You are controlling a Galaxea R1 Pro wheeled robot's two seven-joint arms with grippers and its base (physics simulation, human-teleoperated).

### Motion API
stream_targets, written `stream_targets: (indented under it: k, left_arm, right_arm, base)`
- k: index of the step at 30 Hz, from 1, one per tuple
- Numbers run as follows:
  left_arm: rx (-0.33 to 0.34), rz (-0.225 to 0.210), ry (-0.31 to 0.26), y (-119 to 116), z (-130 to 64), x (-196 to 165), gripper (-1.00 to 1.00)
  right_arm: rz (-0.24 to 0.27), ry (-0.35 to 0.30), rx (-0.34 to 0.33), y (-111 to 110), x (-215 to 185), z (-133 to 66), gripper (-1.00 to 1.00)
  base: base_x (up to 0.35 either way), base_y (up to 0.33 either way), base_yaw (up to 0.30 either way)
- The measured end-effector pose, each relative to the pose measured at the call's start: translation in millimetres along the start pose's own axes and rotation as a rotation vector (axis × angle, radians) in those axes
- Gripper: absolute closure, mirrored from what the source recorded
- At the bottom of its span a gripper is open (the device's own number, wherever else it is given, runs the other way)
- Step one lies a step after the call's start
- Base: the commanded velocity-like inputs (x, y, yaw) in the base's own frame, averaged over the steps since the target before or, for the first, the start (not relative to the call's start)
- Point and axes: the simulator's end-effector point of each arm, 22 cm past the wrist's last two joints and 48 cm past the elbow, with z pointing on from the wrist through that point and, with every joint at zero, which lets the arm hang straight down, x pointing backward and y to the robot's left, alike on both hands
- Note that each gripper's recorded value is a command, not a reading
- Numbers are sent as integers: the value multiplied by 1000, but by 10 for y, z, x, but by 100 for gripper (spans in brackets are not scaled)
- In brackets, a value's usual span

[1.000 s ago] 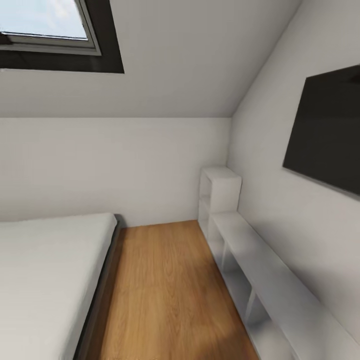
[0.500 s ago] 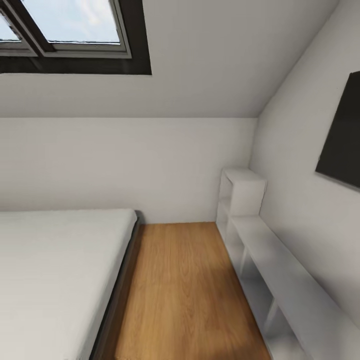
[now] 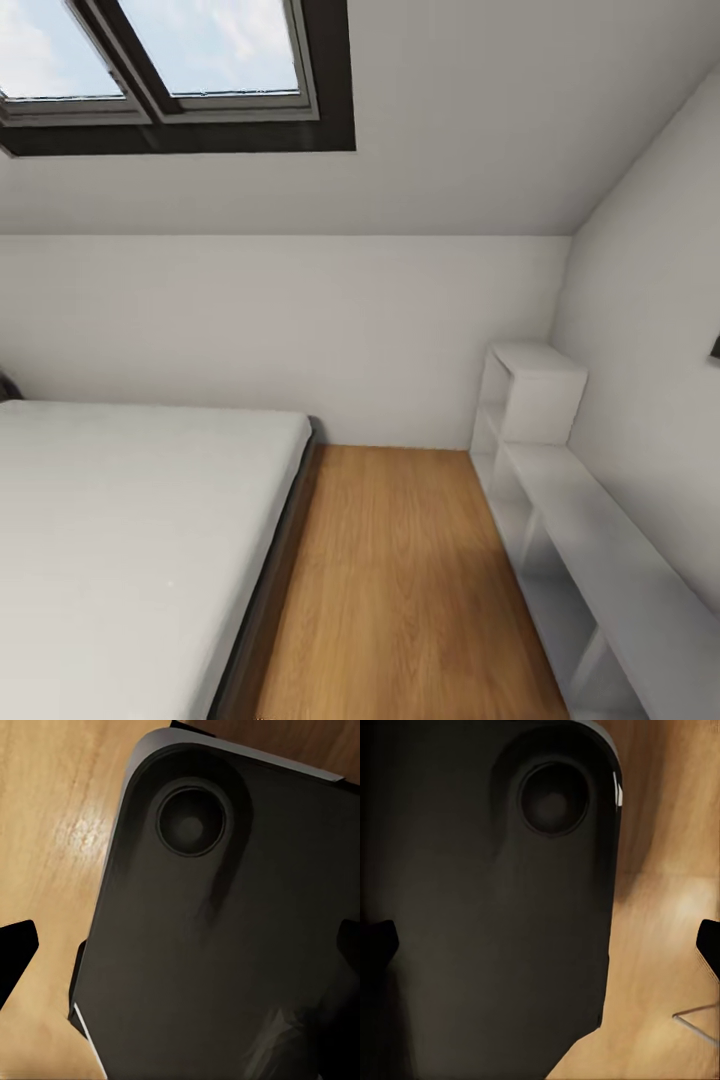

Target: Attach the digital camera to the camera tripod in the bedroom.

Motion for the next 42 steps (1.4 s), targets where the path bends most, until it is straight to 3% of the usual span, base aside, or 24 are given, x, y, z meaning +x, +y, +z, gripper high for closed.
stream_targets:
  k: [42]
  left_arm:
    - [1, -1, -2, 0, 0, -6, -100]
  right_arm:
    - [3, -16, 8, -55, -17, -1, -100]
  base:
    - [0, 0, 272]
